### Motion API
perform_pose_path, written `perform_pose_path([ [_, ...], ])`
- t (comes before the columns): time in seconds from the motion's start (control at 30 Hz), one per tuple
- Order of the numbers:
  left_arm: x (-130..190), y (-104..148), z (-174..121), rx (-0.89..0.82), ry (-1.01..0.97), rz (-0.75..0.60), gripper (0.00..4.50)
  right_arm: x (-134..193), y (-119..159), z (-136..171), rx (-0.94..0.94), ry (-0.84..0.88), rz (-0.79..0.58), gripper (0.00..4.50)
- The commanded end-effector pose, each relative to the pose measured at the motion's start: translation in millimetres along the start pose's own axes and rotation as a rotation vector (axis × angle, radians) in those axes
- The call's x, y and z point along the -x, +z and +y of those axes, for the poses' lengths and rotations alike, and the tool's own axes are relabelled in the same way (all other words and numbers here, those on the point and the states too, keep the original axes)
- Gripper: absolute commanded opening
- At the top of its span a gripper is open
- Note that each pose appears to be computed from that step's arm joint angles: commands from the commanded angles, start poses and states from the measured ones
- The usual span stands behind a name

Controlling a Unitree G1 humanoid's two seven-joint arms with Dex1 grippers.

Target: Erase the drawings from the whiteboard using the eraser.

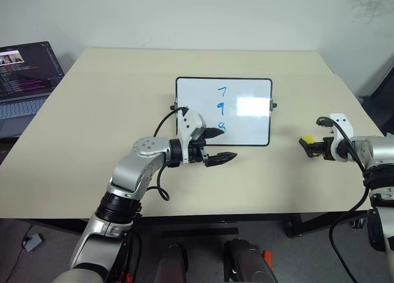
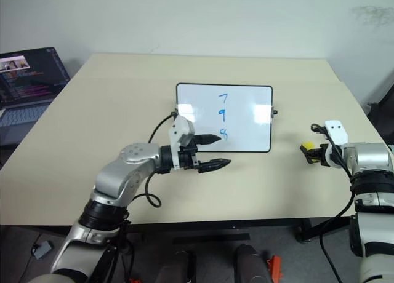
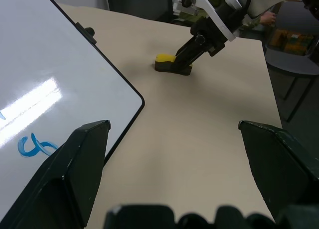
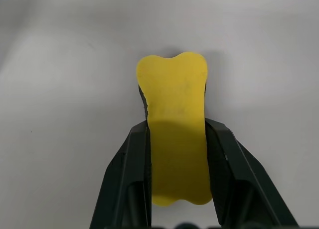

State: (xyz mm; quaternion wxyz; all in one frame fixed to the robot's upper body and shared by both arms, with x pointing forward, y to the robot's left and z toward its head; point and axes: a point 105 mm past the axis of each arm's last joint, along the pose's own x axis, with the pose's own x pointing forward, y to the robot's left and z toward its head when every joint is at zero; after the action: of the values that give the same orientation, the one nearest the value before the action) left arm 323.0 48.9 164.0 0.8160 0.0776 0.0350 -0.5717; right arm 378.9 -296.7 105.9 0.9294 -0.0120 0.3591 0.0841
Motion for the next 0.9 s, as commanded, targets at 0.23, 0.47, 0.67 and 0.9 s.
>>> perform_pose_path([
  [0.23,16.3,19.2,12.7,-0.054,0.063,-0.041,4.50,38.0,60.9,12.8,0.008,0.056,-0.230,1.11],
  [0.47,46.0,30.1,43.4,-0.102,0.217,-0.041,4.50,68.3,111.9,73.7,0.062,0.227,-0.422,1.11],
  [0.67,65.7,41.7,64.4,-0.144,0.351,-0.059,4.50,80.3,147.5,134.8,0.189,0.342,-0.567,1.11],
  [0.9,83.4,44.1,90.5,-0.181,0.555,-0.062,4.50,66.5,162.4,180.3,0.484,0.264,-0.617,1.10],
])
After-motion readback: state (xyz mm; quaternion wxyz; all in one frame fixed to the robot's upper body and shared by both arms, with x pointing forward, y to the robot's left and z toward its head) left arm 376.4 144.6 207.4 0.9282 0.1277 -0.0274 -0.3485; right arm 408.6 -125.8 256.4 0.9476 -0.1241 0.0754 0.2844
